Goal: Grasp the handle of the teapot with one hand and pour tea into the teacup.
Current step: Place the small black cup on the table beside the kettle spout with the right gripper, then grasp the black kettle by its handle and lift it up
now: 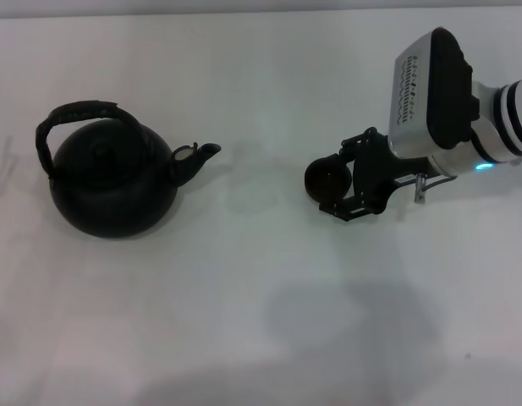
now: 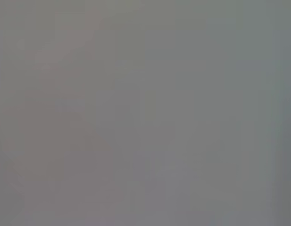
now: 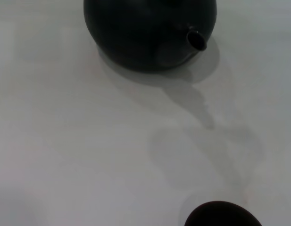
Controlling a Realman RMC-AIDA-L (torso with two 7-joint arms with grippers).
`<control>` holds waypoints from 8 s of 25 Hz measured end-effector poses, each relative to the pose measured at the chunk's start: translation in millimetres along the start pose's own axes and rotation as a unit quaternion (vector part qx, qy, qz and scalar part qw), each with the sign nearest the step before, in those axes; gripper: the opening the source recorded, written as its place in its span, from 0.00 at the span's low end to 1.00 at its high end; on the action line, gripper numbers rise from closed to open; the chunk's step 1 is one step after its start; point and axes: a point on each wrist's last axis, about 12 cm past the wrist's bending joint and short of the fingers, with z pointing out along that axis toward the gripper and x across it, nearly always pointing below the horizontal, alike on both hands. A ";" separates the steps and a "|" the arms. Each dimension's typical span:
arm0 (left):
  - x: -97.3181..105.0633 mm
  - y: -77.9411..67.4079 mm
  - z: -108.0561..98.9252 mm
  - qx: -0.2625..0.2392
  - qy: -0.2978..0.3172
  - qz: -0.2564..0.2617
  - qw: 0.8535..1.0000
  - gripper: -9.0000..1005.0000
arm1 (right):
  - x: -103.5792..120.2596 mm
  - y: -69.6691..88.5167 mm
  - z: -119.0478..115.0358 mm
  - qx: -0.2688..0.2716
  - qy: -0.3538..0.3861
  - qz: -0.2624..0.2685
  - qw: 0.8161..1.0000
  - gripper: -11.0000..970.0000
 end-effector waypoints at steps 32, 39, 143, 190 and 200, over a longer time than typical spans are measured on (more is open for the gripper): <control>-0.1 -0.6 1.7 0.001 -0.001 0.000 1.000 0.88 | 3.8 2.1 3.5 -0.004 0.016 -0.009 1.000 0.75; -0.1 -0.6 1.9 0.002 -0.001 0.000 1.000 0.88 | 3.0 1.9 3.1 -0.005 0.015 -0.009 1.000 0.78; 35.7 -50.6 -5.3 0.157 0.158 -0.112 0.969 0.62 | 102.6 -38.7 -137.7 0.288 -0.306 0.212 0.882 0.87; 30.6 -61.0 38.8 0.199 0.143 -0.120 0.962 0.18 | 113.2 -27.9 -119.6 0.279 -0.316 0.230 0.877 0.87; 19.5 -58.0 78.7 0.225 0.148 -0.113 0.956 0.18 | 118.1 -22.8 -111.7 0.280 -0.319 0.234 0.875 0.87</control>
